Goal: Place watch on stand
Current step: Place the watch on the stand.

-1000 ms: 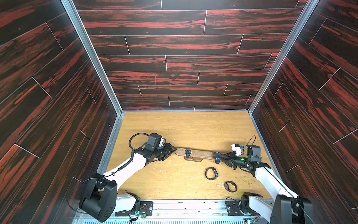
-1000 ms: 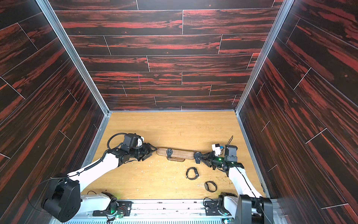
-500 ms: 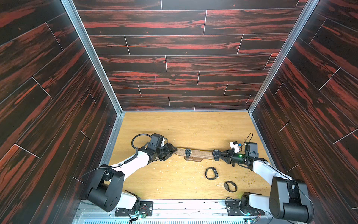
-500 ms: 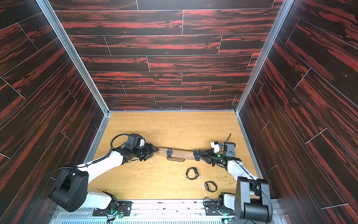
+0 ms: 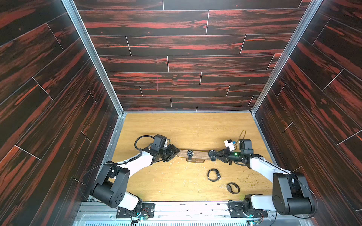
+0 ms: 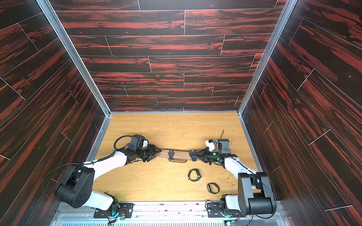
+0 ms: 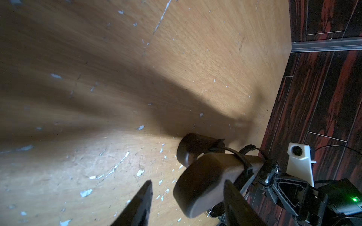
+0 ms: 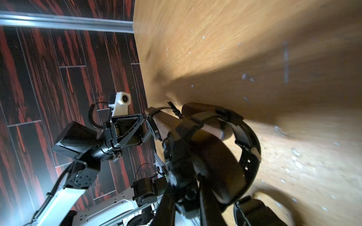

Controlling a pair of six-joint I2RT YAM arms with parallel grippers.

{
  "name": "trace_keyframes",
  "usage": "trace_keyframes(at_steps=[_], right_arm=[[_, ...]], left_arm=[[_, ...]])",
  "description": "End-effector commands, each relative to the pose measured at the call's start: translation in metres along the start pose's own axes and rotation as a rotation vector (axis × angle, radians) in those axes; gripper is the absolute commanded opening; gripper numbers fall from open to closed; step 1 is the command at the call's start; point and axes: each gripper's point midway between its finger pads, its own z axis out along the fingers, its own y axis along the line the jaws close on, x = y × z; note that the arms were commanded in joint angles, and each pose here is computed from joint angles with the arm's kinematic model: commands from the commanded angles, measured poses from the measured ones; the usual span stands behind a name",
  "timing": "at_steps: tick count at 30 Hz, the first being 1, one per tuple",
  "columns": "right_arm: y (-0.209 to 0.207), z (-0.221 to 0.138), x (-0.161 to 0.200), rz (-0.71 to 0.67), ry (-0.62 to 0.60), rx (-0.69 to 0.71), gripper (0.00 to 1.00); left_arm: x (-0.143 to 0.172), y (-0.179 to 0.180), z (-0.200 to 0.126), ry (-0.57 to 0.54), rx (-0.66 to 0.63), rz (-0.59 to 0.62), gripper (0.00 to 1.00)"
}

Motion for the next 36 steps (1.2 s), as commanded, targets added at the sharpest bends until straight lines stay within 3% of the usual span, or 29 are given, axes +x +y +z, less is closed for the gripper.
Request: trace_keyframes(at_steps=[1, 14, 29, 36], right_arm=[[0.003, 0.011, -0.004, -0.010, -0.002, 0.023, 0.00], [0.022, 0.048, 0.001, -0.057, 0.059, 0.036, 0.00], [0.024, 0.062, 0.008, -0.066, 0.071, 0.057, 0.01], [0.023, 0.066, 0.015, -0.069, 0.081, 0.069, 0.20]], left_arm=[[-0.006, -0.011, -0.001, -0.009, 0.037, 0.006, 0.59], [-0.004, -0.011, 0.000, -0.003, 0.051, 0.003, 0.58], [-0.002, -0.010, 0.001, 0.003, 0.055, 0.001, 0.58], [-0.002, -0.009, -0.001, -0.001, 0.053, 0.004, 0.58]])
